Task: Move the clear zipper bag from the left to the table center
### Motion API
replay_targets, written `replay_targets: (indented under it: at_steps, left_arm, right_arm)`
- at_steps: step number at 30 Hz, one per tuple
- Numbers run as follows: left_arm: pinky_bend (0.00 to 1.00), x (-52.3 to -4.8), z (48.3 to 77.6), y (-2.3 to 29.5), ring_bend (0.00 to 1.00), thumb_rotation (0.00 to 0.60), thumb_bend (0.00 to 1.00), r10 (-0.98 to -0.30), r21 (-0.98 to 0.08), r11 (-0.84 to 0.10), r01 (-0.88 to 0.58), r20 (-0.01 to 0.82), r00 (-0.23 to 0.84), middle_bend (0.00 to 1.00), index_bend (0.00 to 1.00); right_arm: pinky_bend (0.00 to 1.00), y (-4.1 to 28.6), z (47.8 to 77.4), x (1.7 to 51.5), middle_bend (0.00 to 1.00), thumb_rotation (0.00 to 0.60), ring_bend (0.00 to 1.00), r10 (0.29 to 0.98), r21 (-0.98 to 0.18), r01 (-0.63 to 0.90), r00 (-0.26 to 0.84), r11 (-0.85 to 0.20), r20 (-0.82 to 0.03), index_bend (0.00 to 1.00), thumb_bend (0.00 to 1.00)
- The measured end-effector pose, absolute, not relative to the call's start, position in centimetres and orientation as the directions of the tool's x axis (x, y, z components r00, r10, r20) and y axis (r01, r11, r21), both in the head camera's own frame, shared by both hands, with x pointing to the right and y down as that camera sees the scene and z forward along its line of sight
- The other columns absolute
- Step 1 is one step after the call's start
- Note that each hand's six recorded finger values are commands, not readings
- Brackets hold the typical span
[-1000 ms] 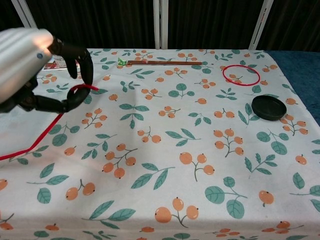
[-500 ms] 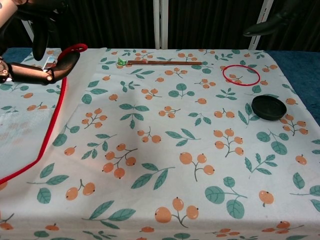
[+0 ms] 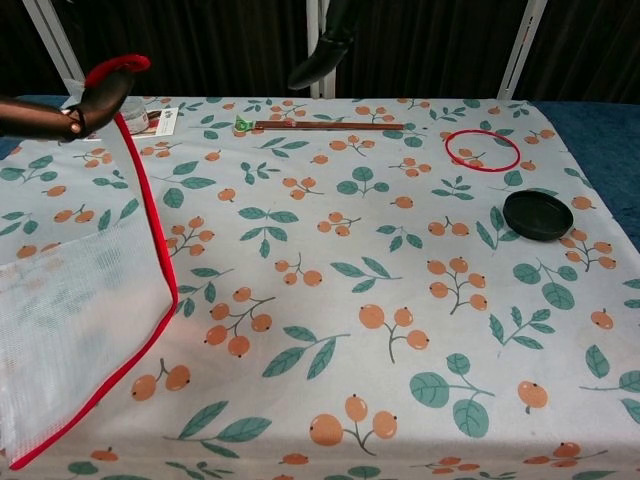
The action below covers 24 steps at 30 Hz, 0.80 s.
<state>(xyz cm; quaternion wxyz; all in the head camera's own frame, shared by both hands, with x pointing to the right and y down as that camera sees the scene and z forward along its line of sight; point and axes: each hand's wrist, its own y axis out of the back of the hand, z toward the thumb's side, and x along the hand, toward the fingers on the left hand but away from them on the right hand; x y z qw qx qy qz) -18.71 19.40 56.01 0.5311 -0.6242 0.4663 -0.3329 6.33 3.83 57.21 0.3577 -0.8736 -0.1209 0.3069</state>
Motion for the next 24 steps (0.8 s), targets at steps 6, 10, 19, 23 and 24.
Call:
replay_targets:
  at_steps: [6, 10, 19, 23, 24]
  left_arm:
    - [0.16, -19.0, 55.4, 19.5, 0.17, 0.600, 0.43, -0.935, -0.980, 0.043, -0.193, -0.107, 0.339, 0.33, 0.74]
    - [0.16, -19.1, 55.2, 19.7, 0.14, 0.600, 0.42, -0.936, -0.980, 0.049, -0.193, -0.112, 0.333, 0.31, 0.74]
    - [0.16, -19.1, 55.3, 19.7, 0.13, 0.600, 0.42, -0.938, -0.981, 0.055, -0.183, -0.114, 0.328, 0.29, 0.75]
    - [0.16, -19.1, 55.4, 19.6, 0.13, 0.600, 0.42, -0.938, -0.981, 0.054, -0.185, -0.114, 0.328, 0.28, 0.75]
    - [0.16, -19.1, 55.4, 19.6, 0.13, 0.600, 0.42, -0.938, -0.981, 0.054, -0.186, -0.114, 0.327, 0.28, 0.75]
  right_arm:
    - [0.00, 3.5, 58.2, 4.3, 0.10, 0.600, 0.00, 0.433, -0.688, 0.009, 0.783, -0.726, -0.446, 0.20, 0.08]
    - [0.00, 3.6, 58.6, 3.6, 0.10, 0.600, 0.00, 0.429, -0.672, 0.022, 0.785, -0.740, -0.447, 0.20, 0.08]
    - [0.00, 4.6, 59.6, 1.6, 0.10, 0.600, 0.00, 0.383, -0.623, 0.023, 0.806, -0.782, -0.452, 0.20, 0.08]
    - [0.00, 5.1, 59.9, 0.7, 0.10, 0.600, 0.00, 0.369, -0.604, 0.032, 0.817, -0.796, -0.443, 0.20, 0.08]
    - [0.00, 5.3, 60.0, 0.4, 0.10, 0.600, 0.00, 0.363, -0.598, 0.033, 0.821, -0.801, -0.441, 0.20, 0.08]
